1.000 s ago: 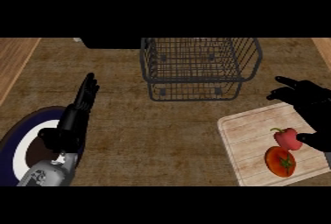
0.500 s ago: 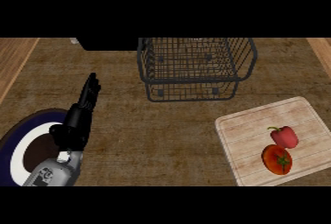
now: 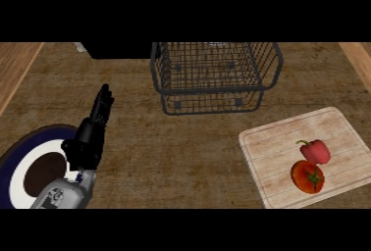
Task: Pick the bell pepper from the cutting board and place it in the tiered basket
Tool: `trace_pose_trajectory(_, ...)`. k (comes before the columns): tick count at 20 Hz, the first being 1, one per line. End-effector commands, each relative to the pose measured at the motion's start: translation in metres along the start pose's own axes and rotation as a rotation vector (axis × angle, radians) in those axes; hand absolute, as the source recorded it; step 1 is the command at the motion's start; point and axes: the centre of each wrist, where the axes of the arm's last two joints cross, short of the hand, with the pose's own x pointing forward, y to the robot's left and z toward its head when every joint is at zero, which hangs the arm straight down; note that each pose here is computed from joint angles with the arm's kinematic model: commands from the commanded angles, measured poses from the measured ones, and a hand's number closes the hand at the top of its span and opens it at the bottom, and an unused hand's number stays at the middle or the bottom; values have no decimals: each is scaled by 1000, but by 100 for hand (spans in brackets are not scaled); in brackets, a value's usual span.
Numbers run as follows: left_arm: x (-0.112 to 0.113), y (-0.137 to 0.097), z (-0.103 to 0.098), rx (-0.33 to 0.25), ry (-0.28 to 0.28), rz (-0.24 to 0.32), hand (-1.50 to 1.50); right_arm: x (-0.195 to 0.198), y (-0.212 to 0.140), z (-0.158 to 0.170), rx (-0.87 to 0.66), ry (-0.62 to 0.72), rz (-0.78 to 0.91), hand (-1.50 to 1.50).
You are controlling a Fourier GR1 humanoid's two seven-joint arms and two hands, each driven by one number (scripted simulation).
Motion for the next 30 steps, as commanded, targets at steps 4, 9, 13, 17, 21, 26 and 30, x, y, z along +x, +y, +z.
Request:
trace_pose_trajectory(4,0,-5,4,-9,-3,9,0,48,34,-18,260,67,303,-150)
trace_pose_trajectory(9,0,-11,7,-10,-20,-4,0,43,72,-19,271,81,327,-150)
trace_pose_trajectory(13,-4,-8,10,0,5,-2,0,48,89,-27,296,99,384,-150)
trace_pose_trajectory(17,4,-12,-2,4,-13,-3,0,48,103,-36,369,169,421,-150)
trace_pose_trajectory(21,14,-7,-8,-18,-10,7,0,42,107,-35,398,240,453,-150)
trace_pose_trajectory(26,5,-11,-1,-9,-23,-12,0,24,106,-29,399,267,508,-150)
trace_pose_trajectory(30,-6,-4,6,-5,-9,0,0,-2,113,-18,392,273,600,-150)
